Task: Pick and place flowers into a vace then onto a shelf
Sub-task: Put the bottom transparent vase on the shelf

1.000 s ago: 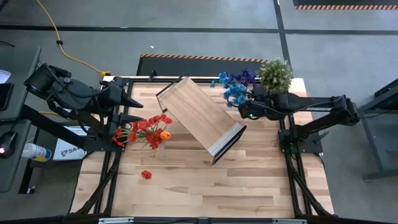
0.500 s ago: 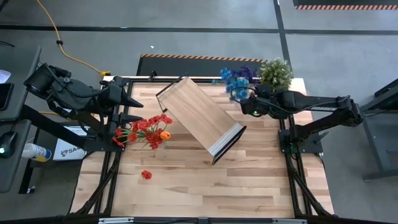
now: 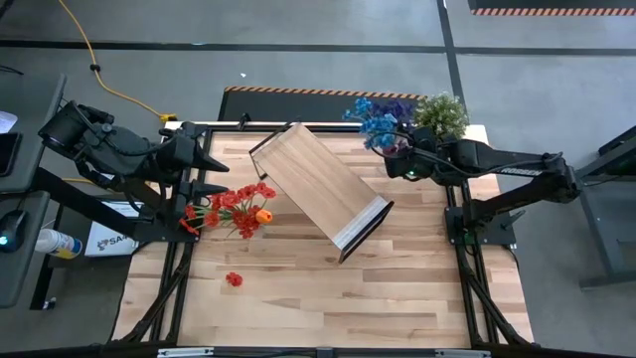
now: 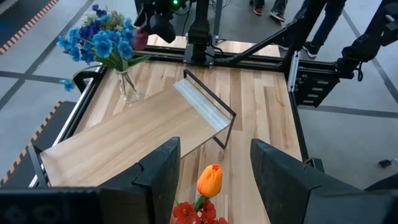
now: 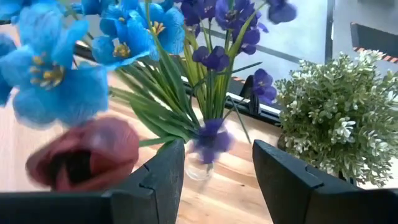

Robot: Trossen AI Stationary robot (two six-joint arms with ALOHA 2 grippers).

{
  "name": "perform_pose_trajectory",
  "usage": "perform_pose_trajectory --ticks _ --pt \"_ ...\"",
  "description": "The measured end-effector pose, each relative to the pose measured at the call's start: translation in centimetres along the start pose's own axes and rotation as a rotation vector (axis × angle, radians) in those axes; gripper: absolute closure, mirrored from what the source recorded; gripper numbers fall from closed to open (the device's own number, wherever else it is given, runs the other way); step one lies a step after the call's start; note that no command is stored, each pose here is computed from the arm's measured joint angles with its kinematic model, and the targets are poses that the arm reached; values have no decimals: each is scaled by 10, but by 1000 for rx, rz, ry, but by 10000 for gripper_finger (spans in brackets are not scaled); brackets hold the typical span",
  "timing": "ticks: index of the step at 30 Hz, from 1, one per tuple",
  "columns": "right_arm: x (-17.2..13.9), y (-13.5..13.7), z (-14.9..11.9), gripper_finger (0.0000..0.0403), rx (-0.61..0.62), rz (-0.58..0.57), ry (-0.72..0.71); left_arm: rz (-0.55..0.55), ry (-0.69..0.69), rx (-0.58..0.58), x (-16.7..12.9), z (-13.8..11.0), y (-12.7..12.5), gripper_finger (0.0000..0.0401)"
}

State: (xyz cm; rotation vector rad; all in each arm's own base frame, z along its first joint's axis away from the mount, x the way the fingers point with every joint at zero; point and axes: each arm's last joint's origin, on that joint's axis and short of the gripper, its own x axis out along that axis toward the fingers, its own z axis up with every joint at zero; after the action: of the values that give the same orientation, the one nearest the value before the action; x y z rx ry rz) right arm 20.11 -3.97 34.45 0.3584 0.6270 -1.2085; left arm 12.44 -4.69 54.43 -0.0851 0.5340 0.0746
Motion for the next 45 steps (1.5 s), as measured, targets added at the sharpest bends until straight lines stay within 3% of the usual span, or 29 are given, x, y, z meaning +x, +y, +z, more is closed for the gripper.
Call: perform_pose_trajectory --ticks 8,22,28,39,45 --pt "-2 -3 -2 222 -15 42 65 0 0 0 0 0 0 171" --pt "-46 -25 10 222 -58 240 410 -6 11 5 0 -1 0 171" --pt "-57 -26 -9 222 -109 255 477 -21 16 4 0 -1 0 171" --pt "-53 -23 -68 222 -120 155 489 -30 19 0 0 -1 -1 171" --pt "-55 -18 -95 221 -86 162 500 -70 38 -99 0 -1 -2 171"
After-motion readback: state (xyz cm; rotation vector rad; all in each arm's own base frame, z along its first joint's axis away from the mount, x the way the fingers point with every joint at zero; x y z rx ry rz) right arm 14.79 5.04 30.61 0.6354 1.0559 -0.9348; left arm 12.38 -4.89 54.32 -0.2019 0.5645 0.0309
